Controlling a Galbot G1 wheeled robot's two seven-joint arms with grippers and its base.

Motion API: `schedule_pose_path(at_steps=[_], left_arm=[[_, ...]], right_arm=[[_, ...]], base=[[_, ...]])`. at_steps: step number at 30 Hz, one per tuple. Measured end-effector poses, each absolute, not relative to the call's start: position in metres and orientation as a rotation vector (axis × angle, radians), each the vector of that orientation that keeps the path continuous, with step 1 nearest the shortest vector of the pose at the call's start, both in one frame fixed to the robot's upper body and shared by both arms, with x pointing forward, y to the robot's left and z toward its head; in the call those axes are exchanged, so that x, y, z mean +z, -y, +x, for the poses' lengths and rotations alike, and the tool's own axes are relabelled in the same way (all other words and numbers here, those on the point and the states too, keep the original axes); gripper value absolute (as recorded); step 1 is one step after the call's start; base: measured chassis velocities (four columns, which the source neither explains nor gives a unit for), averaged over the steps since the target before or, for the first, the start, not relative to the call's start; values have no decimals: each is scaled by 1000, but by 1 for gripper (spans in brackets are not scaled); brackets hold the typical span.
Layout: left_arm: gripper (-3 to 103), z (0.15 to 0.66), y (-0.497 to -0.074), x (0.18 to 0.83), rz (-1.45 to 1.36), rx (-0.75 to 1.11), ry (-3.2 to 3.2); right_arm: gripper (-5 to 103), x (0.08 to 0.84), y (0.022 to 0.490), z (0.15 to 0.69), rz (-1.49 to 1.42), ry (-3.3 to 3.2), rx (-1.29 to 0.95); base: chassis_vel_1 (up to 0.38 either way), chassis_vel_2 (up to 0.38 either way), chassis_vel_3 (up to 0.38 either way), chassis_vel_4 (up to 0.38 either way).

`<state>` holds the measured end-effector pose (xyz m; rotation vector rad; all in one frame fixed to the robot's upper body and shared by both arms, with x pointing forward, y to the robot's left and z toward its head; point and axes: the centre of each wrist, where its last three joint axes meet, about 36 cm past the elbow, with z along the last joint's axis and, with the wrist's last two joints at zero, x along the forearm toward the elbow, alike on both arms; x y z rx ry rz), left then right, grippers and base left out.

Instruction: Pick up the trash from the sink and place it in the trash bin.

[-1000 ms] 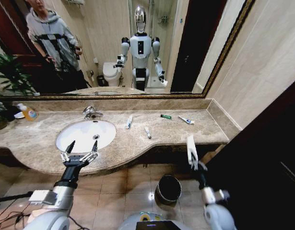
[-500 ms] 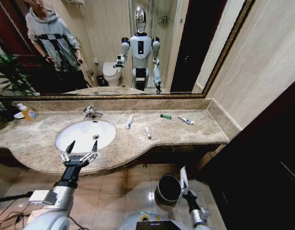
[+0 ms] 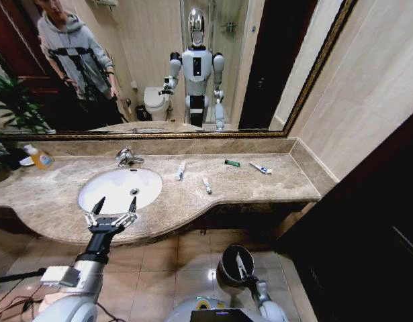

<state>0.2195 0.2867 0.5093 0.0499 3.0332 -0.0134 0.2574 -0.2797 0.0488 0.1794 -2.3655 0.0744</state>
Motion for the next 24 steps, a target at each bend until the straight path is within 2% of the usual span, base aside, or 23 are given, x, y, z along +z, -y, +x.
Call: schedule_pose_path(at_steps=[11, 13, 18, 19, 22, 24], left_arm=[[100, 219, -287, 509, 50, -13, -3033], [100, 219, -287, 509, 50, -13, -3033], [100, 219, -287, 509, 50, -13, -3033], [100, 219, -287, 509, 50, -13, -3033], [100, 219, -287, 509, 50, -13, -3033], [100, 219, -287, 509, 50, -13, -3033]], right_arm=[[0, 28, 269, 284, 174, 2289, 93], [11, 30, 267, 288, 153, 2272, 92], [21, 31, 268, 289, 140, 2267, 89], [32, 31, 268, 288, 133, 2266, 91], [37, 30, 268, 286, 124, 2265, 94], [49, 30, 269, 284, 120, 2275, 96]], base=[[0, 0, 0, 0], [0, 0, 0, 0], [0, 0, 0, 0], [0, 0, 0, 0], [0, 0, 0, 0], [0, 0, 0, 0]])
